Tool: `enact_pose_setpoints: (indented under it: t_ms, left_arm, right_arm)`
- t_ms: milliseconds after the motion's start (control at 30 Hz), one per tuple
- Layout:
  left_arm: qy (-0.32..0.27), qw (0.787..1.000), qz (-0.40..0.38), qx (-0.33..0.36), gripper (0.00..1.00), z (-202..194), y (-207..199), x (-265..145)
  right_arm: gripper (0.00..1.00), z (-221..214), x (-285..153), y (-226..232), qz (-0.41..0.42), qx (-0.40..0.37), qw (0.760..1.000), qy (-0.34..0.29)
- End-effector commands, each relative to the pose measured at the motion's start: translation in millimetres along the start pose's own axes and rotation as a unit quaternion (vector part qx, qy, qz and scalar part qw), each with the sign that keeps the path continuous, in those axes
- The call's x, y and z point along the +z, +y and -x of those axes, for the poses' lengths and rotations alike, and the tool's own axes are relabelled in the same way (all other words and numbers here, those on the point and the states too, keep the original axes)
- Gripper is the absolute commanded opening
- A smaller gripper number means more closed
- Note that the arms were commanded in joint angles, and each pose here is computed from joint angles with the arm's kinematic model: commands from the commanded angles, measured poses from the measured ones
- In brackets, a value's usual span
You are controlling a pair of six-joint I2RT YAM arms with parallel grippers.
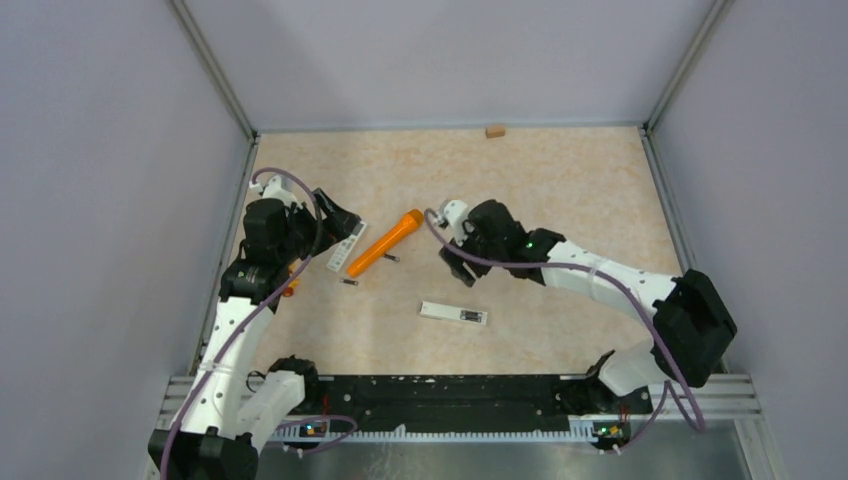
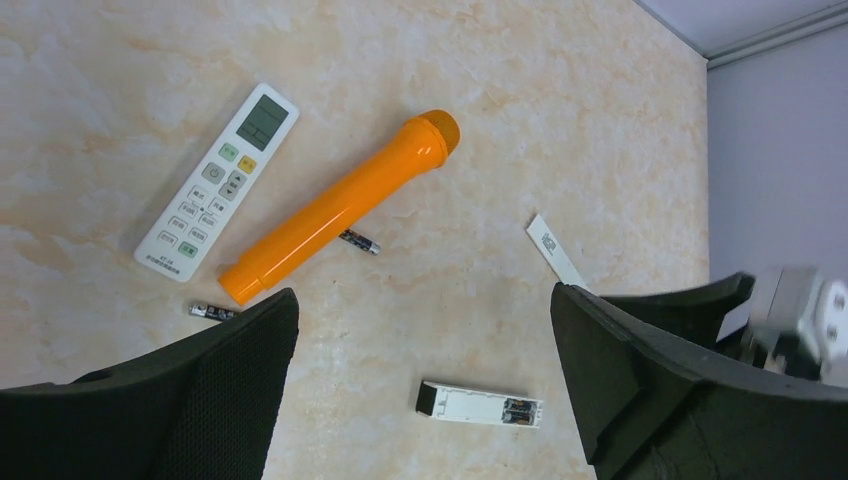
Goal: Load the batteries into the remote control
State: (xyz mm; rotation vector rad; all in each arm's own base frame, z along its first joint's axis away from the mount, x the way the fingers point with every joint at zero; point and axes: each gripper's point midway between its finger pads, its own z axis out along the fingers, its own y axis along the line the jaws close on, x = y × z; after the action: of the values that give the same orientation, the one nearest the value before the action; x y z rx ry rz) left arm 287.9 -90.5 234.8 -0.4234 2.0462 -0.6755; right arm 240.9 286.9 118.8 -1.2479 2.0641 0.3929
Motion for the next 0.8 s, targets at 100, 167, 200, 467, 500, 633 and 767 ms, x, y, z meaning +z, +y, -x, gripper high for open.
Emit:
enact_pose_setpoints:
  t_ms: [100, 167, 200, 467, 500, 633, 767]
  left_arm:
    - [-0.034, 0.999, -0.026, 0.019, 0.99, 21.5, -16.6, -8.8]
    - [-0.024, 0.999, -0.041, 0.017, 0.99, 16.4, -20.5, -8.3]
    - [-0.019, 0.999, -0.046, 0.015, 0.99, 13.9, -21.4, -7.7]
    - [-0.003, 0.998, -0.054, 0.004, 0.98, 2.6, -18.6, -1.3]
    - [-0.003, 0.998, -0.055, 0.004, 0.98, 2.9, -18.8, -1.0]
    - [-0.005, 0.998, -0.057, 0.003, 0.98, 4.3, -20.1, -0.5]
    - [-0.004, 0.998, -0.057, 0.003, 0.98, 4.2, -20.4, -0.6]
  right_arm:
    - [0.34, 3.2, 2.2, -79.2, -0.096, 0.207, 0.974, -0.011]
    - [0.33, 1.3, 0.9, -59.8, -0.045, 0.202, 0.978, -0.005]
    - [0.33, -1.4, -1.4, -49.1, -0.020, 0.203, 0.979, 0.001]
    - [0.02, -32.9, -20.5, 23.5, 0.108, 0.255, 0.959, 0.060]
    - [0.00, -38.9, -20.5, 29.6, 0.112, 0.255, 0.958, 0.072]
    - [0.00, -57.3, -15.2, 49.7, 0.129, 0.253, 0.953, 0.106]
    - [0.00, -70.0, -6.5, 54.4, 0.114, 0.246, 0.953, 0.132]
